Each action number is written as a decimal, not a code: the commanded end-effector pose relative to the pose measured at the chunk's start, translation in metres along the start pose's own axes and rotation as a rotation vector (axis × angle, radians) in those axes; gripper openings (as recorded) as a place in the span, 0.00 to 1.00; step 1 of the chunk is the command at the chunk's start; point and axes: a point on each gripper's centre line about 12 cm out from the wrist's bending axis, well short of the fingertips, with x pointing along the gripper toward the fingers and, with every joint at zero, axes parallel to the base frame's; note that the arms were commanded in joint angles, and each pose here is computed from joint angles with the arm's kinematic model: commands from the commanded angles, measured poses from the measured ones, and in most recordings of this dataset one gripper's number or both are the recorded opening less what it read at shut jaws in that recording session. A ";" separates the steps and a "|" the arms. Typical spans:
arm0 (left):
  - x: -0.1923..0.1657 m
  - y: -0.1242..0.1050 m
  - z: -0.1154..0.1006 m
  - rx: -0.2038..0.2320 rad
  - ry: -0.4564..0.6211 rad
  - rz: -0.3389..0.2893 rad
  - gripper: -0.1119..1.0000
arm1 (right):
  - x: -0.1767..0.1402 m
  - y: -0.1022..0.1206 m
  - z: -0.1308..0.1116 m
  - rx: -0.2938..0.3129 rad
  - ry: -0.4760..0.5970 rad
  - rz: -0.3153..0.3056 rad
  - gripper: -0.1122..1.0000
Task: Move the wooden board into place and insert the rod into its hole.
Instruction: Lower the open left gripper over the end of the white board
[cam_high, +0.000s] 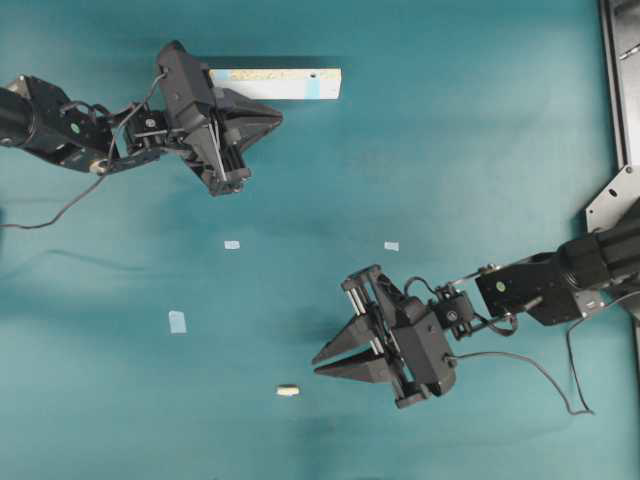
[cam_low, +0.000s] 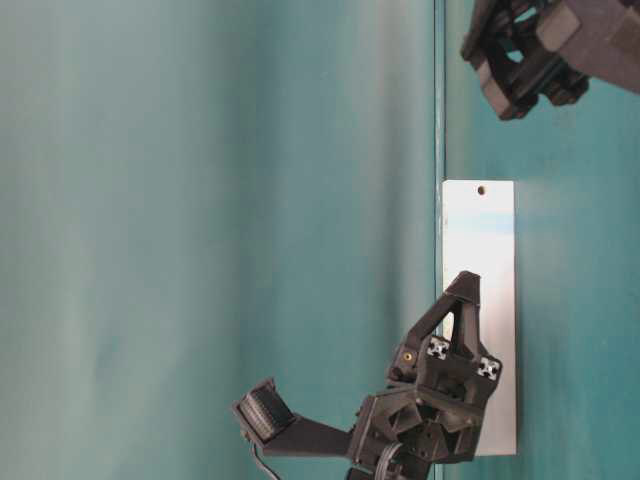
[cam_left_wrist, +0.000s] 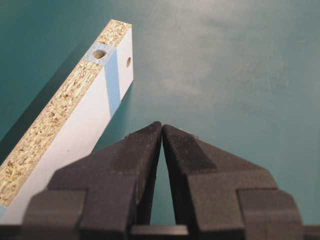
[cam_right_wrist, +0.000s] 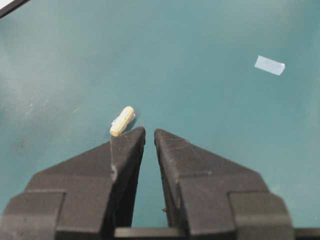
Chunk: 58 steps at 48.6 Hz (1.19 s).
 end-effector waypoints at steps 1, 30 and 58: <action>0.005 -0.005 0.009 0.009 0.017 -0.028 0.24 | 0.001 0.002 0.014 -0.002 -0.042 0.006 0.32; 0.011 -0.014 0.034 0.039 0.200 -0.052 0.62 | -0.001 -0.001 0.047 -0.001 0.114 0.000 0.34; -0.037 0.014 0.070 0.242 0.251 -0.024 0.90 | -0.021 -0.003 0.066 0.021 0.194 -0.018 0.94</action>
